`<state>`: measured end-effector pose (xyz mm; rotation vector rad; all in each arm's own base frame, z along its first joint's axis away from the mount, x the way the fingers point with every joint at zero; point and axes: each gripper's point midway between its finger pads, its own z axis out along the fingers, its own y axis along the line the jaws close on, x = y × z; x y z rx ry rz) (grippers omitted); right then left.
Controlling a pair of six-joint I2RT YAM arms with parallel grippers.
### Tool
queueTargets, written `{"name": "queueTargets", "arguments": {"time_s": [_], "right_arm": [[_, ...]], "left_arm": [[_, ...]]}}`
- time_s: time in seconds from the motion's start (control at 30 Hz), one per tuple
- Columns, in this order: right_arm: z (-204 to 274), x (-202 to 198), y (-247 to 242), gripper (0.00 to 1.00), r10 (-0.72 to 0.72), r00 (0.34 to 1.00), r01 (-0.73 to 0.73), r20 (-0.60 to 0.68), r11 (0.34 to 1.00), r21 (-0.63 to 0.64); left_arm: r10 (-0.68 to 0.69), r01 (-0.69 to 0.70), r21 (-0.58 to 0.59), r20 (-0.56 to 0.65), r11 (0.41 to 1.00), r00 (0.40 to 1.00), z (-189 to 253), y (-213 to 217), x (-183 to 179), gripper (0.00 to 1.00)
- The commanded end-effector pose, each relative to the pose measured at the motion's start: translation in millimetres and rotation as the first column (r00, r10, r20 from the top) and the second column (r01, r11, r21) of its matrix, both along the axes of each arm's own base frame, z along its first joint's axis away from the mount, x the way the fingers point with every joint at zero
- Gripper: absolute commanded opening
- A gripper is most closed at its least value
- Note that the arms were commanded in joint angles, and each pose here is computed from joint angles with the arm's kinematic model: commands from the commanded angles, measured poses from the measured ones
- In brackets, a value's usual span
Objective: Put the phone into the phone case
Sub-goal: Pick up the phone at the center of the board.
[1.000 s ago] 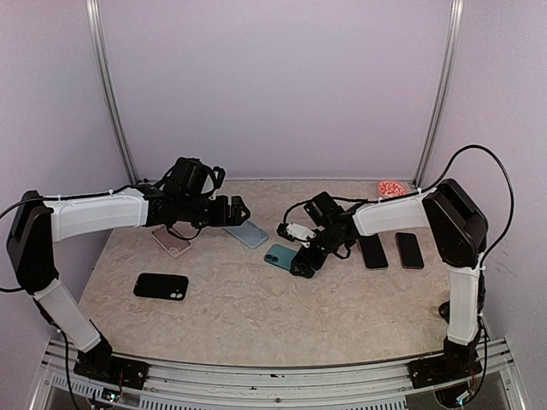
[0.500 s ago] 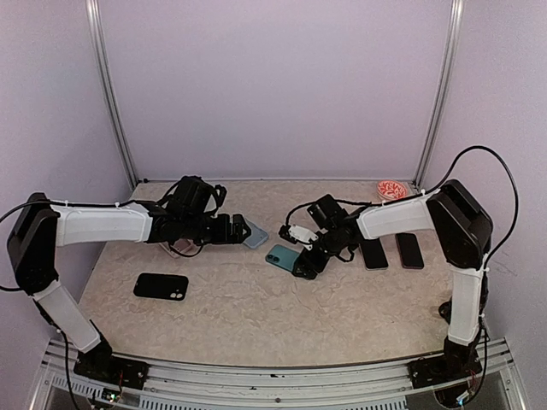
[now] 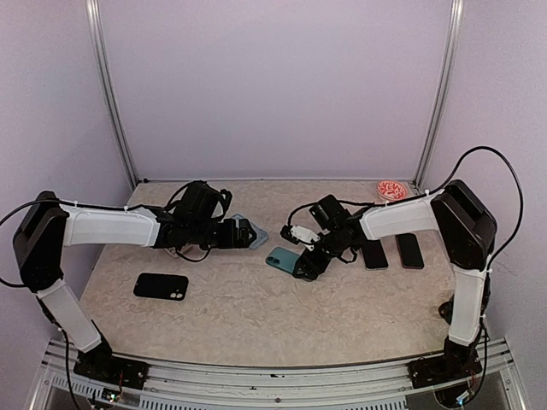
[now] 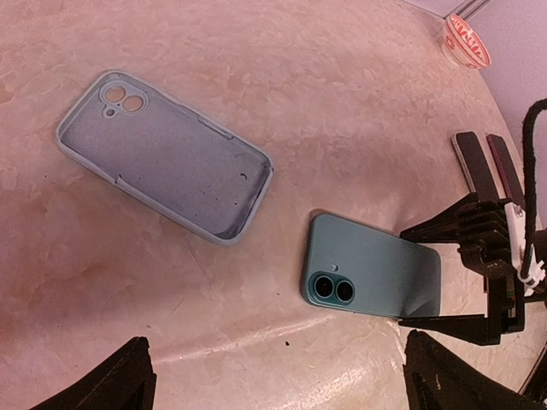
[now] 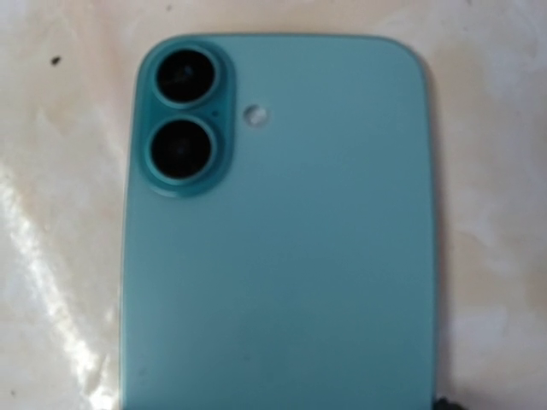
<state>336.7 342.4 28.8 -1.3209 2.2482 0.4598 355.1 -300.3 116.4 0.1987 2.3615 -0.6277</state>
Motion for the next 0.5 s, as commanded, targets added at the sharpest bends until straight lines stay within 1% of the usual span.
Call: {"name": "queueTargets", "arguments": {"time_s": [0.0, 0.17, 0.27, 0.4, 0.47], "right_arm": [[29.8, 4.3, 5.6, 0.73, -0.005, 0.999, 0.002, 0.044, 0.997, 0.073], [37.8, 2.8, 8.7, 0.71, -0.002, 0.999, -0.003, 0.047, 0.995, 0.104], [42.2, 1.6, 9.7, 0.67, 0.0, 0.999, -0.006, 0.048, 0.993, 0.122], [48.5, -0.7, 11.7, 0.67, 0.004, 0.999, -0.012, 0.051, 0.989, 0.145], [52.0, -0.8, 12.4, 0.67, 0.005, 0.998, -0.014, 0.058, 0.988, 0.155]], "left_arm": [[0.01, -0.01, 0.007, 0.024, 1.0, 1.0, -2.5, -1.2, 1.9, 0.99], [0.0, 0.0, 0.003, -0.001, 1.0, 1.0, -12.7, -5.8, -2.7, 0.99], [-0.005, 0.005, 0.0, -0.01, 1.0, 1.0, -18.3, -9.9, -6.3, 0.99], [-0.008, 0.008, 0.0, -0.028, 1.0, 1.0, -25.2, -13.2, -10.3, 0.99], [-0.009, 0.009, -0.025, -0.015, 1.0, 1.0, -22.1, -18.0, -8.2, 0.99]]}}
